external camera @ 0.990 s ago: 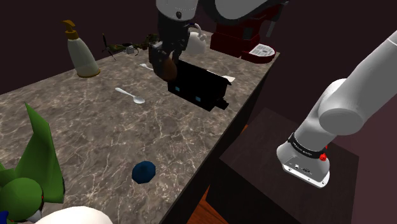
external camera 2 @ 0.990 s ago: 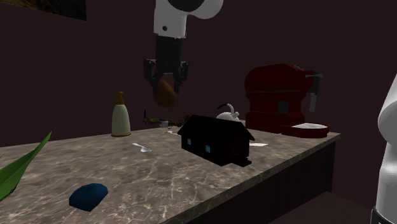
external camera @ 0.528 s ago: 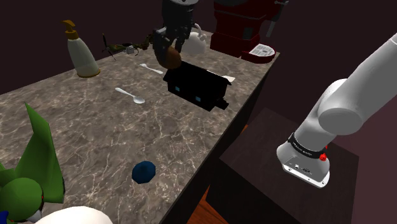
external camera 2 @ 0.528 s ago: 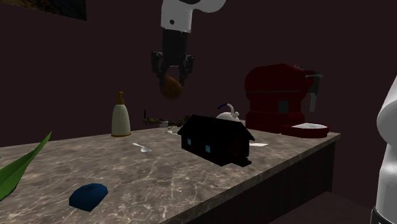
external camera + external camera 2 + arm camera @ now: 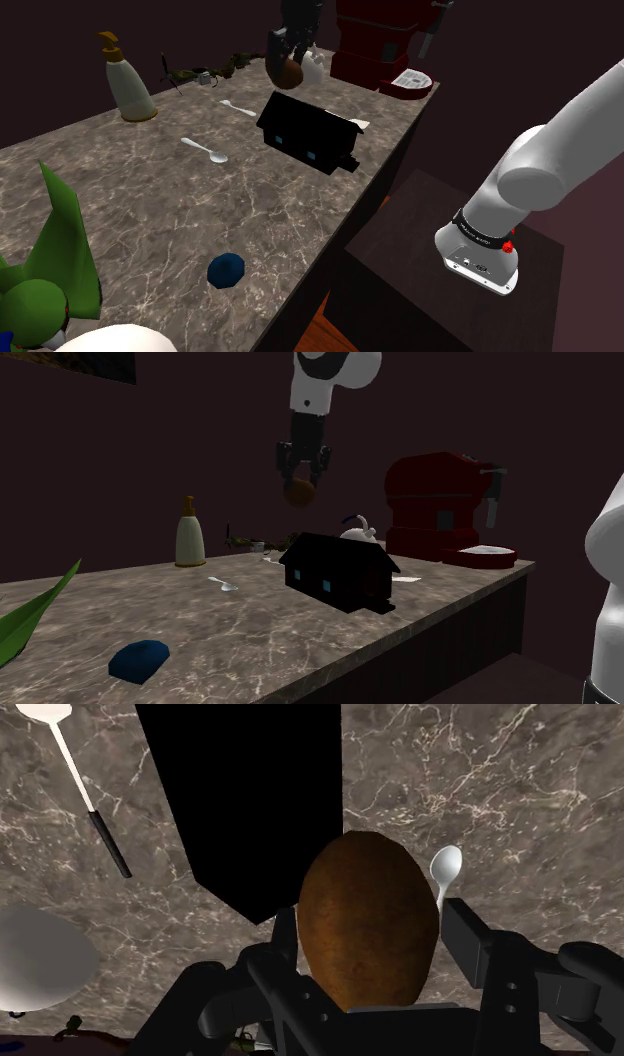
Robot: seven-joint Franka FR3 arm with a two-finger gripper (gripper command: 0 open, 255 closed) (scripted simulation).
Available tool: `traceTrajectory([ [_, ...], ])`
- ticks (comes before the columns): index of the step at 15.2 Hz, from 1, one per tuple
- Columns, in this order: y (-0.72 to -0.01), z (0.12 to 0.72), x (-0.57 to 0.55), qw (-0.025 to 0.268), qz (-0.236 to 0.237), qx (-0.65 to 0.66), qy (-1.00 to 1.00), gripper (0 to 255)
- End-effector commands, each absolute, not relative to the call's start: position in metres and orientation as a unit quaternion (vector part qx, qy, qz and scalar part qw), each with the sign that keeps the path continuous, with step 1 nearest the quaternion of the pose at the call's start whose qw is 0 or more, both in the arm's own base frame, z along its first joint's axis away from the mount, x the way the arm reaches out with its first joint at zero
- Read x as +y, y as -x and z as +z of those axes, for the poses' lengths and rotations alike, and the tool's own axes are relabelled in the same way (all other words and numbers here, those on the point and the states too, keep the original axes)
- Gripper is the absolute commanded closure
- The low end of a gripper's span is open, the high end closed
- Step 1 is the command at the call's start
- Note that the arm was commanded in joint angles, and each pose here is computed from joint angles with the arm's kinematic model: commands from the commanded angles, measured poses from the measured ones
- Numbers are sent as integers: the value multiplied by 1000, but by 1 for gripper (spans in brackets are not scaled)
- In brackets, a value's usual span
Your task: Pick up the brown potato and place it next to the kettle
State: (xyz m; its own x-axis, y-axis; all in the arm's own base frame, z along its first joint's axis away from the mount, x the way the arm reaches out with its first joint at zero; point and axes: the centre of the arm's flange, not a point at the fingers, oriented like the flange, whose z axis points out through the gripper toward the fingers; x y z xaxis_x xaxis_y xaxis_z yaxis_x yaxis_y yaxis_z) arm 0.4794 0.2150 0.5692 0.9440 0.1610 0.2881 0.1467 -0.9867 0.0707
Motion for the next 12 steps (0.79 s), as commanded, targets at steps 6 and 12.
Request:
traceTrajectory([
  [6, -520, 568, 130, 24, 148, 79, -986, 255],
  [12, -554, 568, 58, 24, 148, 79, -986, 255],
])
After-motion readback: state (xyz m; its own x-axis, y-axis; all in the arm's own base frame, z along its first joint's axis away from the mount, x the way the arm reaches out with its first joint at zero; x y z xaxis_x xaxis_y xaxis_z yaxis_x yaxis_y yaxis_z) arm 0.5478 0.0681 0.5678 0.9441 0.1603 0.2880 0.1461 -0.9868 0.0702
